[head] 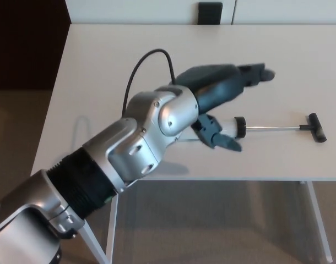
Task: The robot walks towards a desk on which an air pump is kept in the middle. It lifts it up and holds it with its left hand and uses its right hand to compress it by pushing its handle inwards.
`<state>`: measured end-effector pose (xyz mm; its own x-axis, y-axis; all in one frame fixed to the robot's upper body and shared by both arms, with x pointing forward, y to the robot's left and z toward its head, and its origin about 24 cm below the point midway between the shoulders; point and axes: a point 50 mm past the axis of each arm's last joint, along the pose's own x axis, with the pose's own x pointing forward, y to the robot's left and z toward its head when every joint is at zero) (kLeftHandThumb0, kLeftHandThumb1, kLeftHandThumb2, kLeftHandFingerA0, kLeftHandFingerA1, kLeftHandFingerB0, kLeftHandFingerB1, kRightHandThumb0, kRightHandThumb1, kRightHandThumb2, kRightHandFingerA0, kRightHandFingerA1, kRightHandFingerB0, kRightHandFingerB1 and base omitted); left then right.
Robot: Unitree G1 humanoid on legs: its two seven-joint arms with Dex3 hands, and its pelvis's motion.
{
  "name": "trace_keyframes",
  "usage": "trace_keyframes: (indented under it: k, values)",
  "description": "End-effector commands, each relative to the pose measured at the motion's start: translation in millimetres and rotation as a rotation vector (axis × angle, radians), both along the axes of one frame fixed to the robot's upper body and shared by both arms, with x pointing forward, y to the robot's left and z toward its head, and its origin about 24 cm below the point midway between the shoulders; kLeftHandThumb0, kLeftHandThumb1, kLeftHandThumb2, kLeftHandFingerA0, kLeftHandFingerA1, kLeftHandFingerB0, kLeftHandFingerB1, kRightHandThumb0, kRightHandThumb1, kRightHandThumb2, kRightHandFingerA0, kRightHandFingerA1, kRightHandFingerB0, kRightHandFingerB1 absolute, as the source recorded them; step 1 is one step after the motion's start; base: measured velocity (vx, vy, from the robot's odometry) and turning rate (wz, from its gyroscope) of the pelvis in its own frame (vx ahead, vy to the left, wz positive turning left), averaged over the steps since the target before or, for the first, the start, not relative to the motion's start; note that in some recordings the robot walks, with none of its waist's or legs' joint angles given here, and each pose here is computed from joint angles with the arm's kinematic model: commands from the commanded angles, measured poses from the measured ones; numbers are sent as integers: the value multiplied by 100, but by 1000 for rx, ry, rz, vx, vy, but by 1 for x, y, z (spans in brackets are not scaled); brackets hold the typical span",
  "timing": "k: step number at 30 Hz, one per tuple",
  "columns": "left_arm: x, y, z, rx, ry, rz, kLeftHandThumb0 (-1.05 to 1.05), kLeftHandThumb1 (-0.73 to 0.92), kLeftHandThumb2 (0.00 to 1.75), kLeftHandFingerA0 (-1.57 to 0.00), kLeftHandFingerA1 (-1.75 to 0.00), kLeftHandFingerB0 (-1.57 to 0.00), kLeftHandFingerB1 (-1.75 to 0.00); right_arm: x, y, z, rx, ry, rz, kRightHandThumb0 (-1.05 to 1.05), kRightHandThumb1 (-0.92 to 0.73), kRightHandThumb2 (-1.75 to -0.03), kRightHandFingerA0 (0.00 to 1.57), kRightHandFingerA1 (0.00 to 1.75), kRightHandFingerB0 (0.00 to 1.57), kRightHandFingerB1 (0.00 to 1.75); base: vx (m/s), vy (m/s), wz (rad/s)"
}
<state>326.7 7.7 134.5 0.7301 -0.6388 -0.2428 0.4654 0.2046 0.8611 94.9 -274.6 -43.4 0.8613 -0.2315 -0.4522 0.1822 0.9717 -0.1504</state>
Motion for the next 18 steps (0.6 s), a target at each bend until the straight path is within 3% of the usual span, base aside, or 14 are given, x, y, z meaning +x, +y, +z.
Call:
trace_keyframes:
  k: [1,2,3,10,11,12,13,18]
  values:
    - [20,20,-5,329,-172,137,-50,32,72,0,-23,-4,-26,0,-4,1,-8,41,29,-40,-57,-59,74,47,61,42,0,0,0]
    - [22,21,-4,330,-175,144,-50,32,72,0,-23,-4,-26,0,-5,0,-6,42,29,-40,-57,-59,74,47,61,42,0,0,0]
    - [24,23,-3,336,-181,152,-51,42,64,-7,-21,-8,-22,0,-5,0,-7,42,34,-41,-57,-59,74,47,61,42,0,0,0]
    - [22,20,-8,344,-185,149,-51,34,69,-5,-25,-5,-22,1,-2,6,22,44,57,-38,-62,-60,70,46,58,41,0,0,0]
    - [21,19,-11,344,-180,142,-46,45,56,-6,-26,-7,-23,2,-2,7,20,42,67,-33,-65,-58,72,46,58,42,0,0,0]
    - [20,18,-12,343,-177,138,-46,45,56,-6,-26,-7,-23,2,-2,8,15,41,73,-33,-65,-58,72,46,58,42,0,0,0]
    - [18,17,-16,341,-173,134,-54,35,69,-5,-32,-7,-25,3,-2,9,11,39,81,-34,-65,-58,73,46,59,42,0,0,0]
    - [12,10,-33,377,-161,129,-51,32,71,-2,-35,-4,-33,4,0,15,2,22,105,-34,-65,-58,73,46,60,42,0,0,0]
